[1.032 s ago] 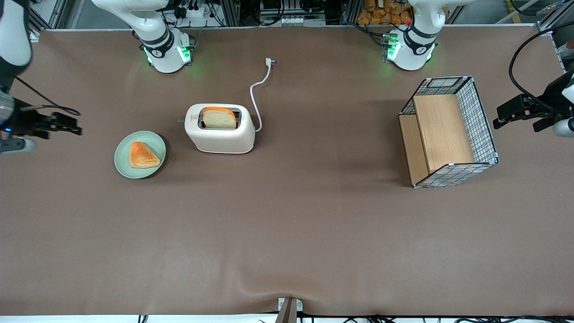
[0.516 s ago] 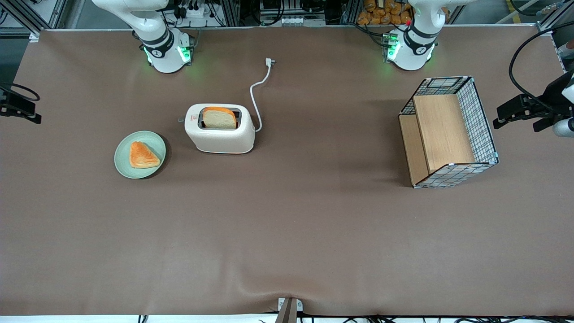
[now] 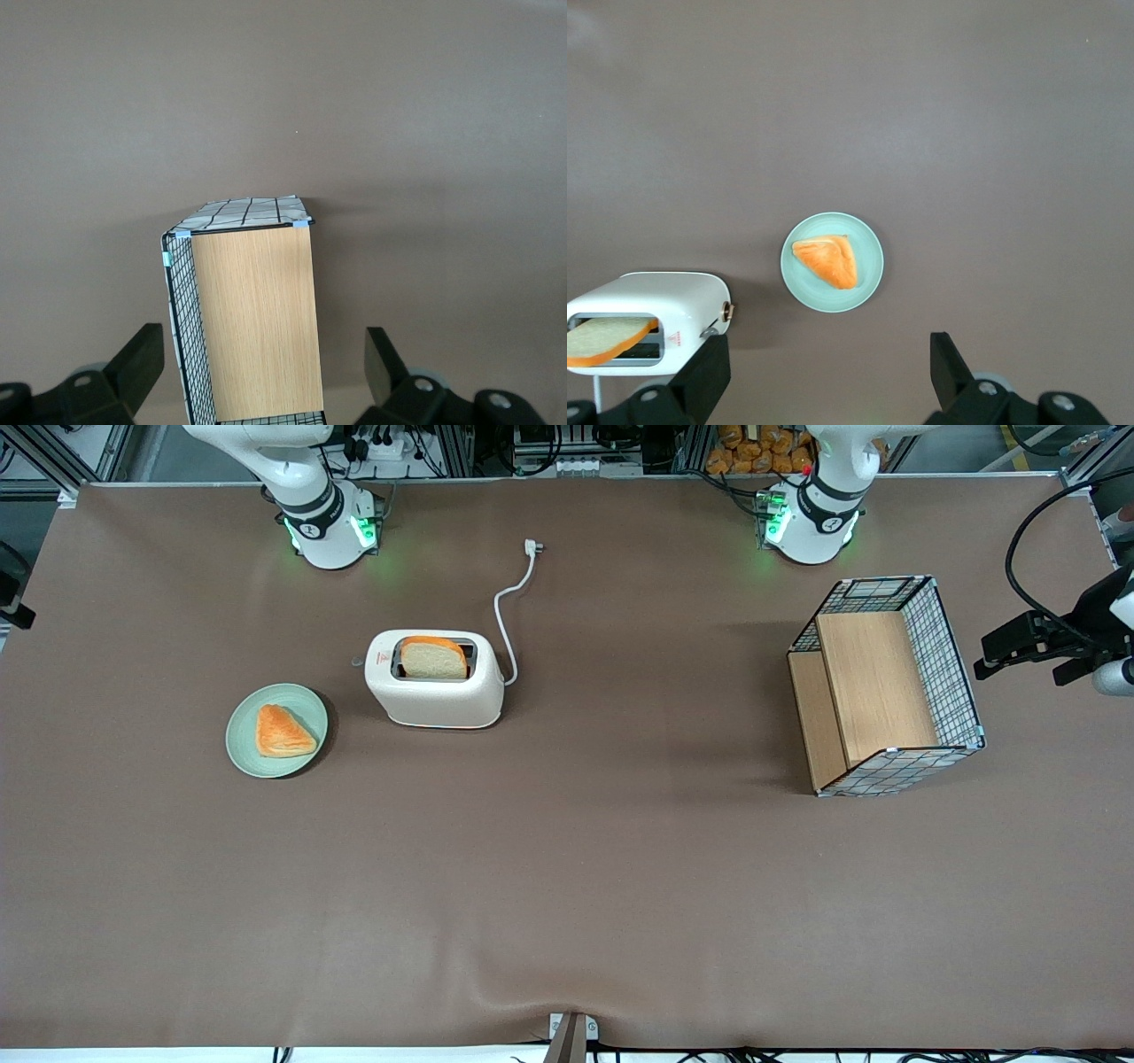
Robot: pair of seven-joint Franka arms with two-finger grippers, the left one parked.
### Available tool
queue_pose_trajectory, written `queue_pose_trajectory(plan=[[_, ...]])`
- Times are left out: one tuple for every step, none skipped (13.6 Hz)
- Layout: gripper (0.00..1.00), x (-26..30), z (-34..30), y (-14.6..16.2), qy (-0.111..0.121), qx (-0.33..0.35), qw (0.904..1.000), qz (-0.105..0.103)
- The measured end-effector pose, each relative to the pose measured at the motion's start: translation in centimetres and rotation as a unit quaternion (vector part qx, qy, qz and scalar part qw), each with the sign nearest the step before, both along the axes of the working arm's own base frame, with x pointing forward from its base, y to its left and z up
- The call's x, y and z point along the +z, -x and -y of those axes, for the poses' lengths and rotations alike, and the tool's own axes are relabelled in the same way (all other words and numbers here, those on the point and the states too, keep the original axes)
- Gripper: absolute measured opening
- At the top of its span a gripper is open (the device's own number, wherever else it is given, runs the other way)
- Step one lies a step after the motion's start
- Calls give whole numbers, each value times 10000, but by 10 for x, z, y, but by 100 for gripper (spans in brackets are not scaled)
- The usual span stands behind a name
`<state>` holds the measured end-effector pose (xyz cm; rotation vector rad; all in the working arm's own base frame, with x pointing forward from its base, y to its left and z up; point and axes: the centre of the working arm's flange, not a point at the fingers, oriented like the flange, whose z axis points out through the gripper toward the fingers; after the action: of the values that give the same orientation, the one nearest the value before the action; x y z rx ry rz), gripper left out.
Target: Press toaster button with right arm
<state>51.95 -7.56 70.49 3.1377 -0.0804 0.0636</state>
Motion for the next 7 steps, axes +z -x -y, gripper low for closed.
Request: queue_pose_trajectory(plan=[[100,1,0,4,-19,-57,10000,3],[100,1,0,8,-37,-114,9999,-8],[100,0,-1,12,-51,-143,9999,-21],[100,0,-1,14,-63,-154,9999,-31],[100,-1,-2,16,-71,-156,9998,-38],[100,-1,-3,16,-77,-148,9999,-42],[100,-2,-5,15,-78,-134,9999,-50]])
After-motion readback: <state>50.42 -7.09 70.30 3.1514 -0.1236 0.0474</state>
